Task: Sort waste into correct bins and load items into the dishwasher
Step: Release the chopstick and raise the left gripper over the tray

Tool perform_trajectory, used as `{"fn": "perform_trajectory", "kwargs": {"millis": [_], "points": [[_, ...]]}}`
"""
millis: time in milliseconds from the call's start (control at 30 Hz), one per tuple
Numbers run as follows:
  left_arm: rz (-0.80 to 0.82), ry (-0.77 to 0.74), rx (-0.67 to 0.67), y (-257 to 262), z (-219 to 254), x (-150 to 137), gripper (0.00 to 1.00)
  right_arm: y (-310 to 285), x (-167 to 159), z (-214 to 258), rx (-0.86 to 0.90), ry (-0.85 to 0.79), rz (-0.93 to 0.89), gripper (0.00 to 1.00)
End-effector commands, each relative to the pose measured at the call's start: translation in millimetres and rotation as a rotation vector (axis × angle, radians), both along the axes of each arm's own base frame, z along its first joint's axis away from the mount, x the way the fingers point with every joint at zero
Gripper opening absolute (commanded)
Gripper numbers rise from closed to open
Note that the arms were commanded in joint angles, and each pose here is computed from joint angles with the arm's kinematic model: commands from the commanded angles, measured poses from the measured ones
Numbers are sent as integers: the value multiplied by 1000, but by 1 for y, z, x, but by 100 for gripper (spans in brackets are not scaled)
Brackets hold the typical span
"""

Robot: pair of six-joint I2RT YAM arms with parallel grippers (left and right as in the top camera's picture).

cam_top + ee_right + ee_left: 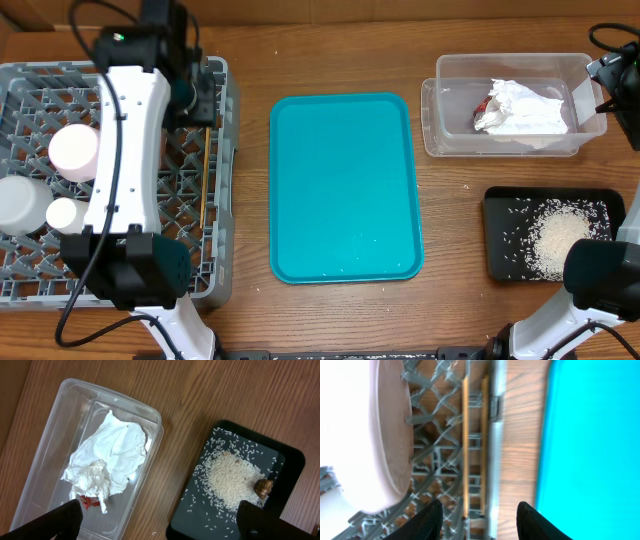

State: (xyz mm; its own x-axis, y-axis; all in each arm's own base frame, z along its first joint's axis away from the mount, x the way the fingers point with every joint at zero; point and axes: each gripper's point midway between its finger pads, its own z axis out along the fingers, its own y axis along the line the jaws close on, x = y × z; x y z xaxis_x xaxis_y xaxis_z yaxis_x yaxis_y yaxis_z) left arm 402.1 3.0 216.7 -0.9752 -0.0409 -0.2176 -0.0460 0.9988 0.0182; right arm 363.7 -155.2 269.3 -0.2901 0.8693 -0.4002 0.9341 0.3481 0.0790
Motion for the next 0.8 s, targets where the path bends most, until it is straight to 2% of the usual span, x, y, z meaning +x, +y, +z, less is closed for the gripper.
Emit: {"fn": "perform_trajectory", "kwargs": {"millis": [0,100,133,167,200,233,333,467,600,767], "points": [[-52,-127,-222,-40,58,2,52,-2,-3,9,-17,-19,-3,100],[-111,-186,-380,-67,92,-3,57,-2,-3,9,-17,-19,-3,100],[-134,-199,-438,-77,102,-6,62,-2,-3,9,-17,-19,-3,100],[-161,-205,-510,-89,112,-10,73,-2,-3,9,-17,-20,-3,100],[-183,-207,-572,-99,120,-14,94,-2,-3,9,-17,-19,-3,100],[-213,-205,-658,-112,129,-18,100,-2,-3,9,-17,-20,-3,100],[-283,-161,-867,-143,148,-35,100,-2,-3,9,-17,-19,-3,100],[-355,-119,-957,-172,158,-49,100,-2,-3,9,-17,-19,-3,100],[-458,-79,-927,-209,153,-67,100,-2,-3,9,-17,-19,-3,100],[-585,-45,-770,-252,133,-91,100,-2,-3,9,-17,-19,-3,100]]}}
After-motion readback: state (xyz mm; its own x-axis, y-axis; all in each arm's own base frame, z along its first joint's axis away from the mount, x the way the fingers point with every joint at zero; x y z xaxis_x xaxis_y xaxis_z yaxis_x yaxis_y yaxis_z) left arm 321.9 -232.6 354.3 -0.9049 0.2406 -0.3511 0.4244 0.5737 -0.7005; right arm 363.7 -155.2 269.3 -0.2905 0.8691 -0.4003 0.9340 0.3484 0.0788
